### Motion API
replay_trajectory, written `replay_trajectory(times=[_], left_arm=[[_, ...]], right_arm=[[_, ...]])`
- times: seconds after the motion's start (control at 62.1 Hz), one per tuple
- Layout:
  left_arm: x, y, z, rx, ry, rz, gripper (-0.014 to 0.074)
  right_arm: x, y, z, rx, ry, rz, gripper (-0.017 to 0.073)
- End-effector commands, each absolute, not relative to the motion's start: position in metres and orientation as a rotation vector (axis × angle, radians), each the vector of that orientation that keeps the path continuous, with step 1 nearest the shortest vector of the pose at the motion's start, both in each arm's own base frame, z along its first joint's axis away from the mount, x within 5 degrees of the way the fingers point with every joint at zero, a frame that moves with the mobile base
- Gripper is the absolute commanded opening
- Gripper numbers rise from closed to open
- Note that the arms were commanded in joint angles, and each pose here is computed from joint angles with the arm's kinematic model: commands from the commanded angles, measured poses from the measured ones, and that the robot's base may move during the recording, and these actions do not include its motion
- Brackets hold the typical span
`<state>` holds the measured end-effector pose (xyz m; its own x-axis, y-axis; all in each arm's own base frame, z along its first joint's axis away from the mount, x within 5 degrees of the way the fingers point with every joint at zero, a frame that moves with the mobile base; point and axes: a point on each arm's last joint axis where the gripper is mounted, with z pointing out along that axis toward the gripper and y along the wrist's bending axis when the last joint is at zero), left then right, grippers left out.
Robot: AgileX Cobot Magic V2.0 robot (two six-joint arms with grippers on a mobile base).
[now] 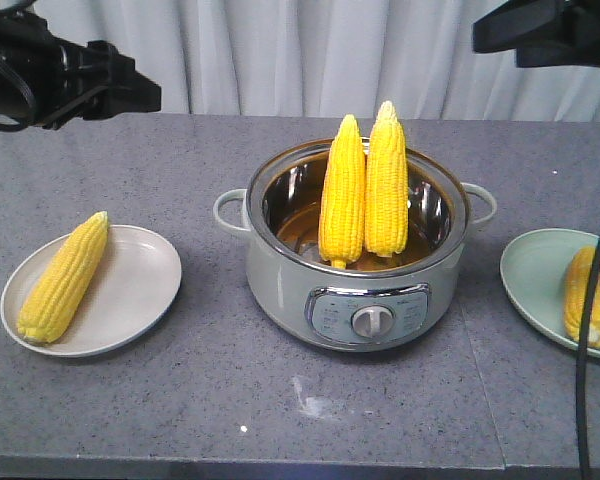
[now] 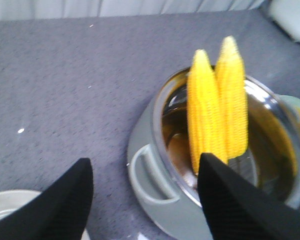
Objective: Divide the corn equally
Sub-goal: 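Raise both open grippers away from the plates, then reach the right gripper into the pot and close on a cob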
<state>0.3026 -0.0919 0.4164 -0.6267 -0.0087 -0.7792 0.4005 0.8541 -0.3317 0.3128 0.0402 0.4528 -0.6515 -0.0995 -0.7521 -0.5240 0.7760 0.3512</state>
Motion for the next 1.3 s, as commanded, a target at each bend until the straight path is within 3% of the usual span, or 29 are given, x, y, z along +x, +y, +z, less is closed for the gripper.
replay_trajectory(times=[0.0,0.193,0.354,0.628,1.289], left_arm=[[0.292,-0.095,0.446,0.284,2.012,-0.700,0.0449],[0.292,-0.095,0.446,0.288,2.016,-0.694,0.0449],[0.292,-0.095,0.445,0.288,2.016,-0.693,0.0449],[0.293,-0.094,0.444,0.299,2.022,-0.665,0.0449],[0.296,-0.093,0.441,0.300,2.037,-0.635,0.0449]], right_arm=[[0.313,0.064,0.463,-0.506,2.135,0.700,0.0498],[0.345,0.103,0.428,-0.523,2.217,0.518,0.0498],[0.373,0.102,0.407,-0.411,2.226,0.381,0.0498],[0.394,0.107,0.376,-0.402,2.307,0.375,0.0498],[0.415,0.107,0.356,-0.369,2.293,0.320,0.0497]])
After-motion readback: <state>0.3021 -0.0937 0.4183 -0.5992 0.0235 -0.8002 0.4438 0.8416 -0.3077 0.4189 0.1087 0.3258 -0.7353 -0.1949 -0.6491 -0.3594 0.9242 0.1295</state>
